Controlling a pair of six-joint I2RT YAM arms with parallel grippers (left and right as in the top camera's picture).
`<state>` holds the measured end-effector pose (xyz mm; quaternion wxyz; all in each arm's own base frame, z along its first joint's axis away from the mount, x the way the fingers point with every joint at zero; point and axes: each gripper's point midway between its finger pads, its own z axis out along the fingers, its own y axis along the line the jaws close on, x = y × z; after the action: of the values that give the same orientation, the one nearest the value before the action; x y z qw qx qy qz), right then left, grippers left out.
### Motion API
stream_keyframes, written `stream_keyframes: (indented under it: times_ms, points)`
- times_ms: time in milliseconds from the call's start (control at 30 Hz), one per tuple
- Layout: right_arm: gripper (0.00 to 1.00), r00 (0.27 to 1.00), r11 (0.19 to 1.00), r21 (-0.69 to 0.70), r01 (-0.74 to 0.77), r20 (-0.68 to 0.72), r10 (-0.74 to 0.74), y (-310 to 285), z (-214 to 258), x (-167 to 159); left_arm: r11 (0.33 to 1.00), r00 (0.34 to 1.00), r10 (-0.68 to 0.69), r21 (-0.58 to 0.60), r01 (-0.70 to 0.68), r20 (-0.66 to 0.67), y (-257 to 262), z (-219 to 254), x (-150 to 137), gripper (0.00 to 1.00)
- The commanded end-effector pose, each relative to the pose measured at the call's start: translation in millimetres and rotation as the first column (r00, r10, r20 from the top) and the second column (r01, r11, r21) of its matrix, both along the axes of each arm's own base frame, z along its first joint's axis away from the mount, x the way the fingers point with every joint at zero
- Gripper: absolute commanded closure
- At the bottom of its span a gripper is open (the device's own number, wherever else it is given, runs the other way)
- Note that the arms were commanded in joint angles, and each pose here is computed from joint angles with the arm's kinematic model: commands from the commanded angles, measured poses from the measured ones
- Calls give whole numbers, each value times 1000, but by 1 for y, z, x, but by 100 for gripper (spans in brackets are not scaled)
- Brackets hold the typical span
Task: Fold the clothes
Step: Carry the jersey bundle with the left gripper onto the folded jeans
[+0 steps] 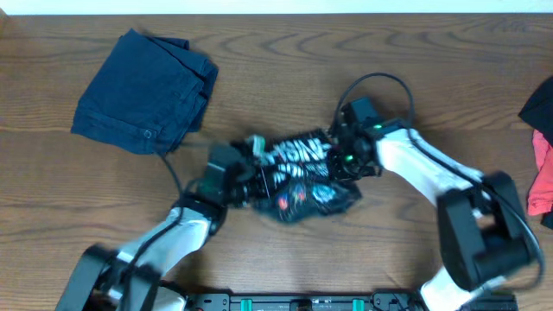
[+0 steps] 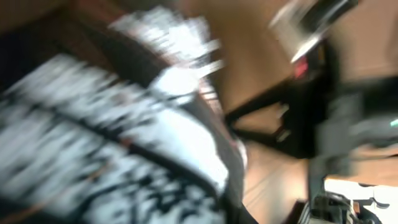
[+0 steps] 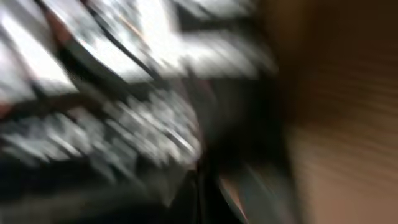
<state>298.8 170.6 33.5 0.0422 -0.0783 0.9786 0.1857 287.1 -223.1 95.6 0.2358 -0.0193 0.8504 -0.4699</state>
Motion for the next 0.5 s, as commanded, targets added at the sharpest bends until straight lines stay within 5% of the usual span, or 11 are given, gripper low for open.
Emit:
stream_keyframes:
  times_ms: [0,200,467]
  points:
    - [99,989,997,50,58,133,-65,-11,50,15,998,971,7,-66,9,237,9,77,31,94]
    - [99,957,991,108,78,270,-105,-20,105,15,981,889,188,-116,-153,418,63,160,89,94]
    - [99,954,982,132,131,252,-161,-21,115,9,854,677,476,-113,-507,561,193,223,176,94]
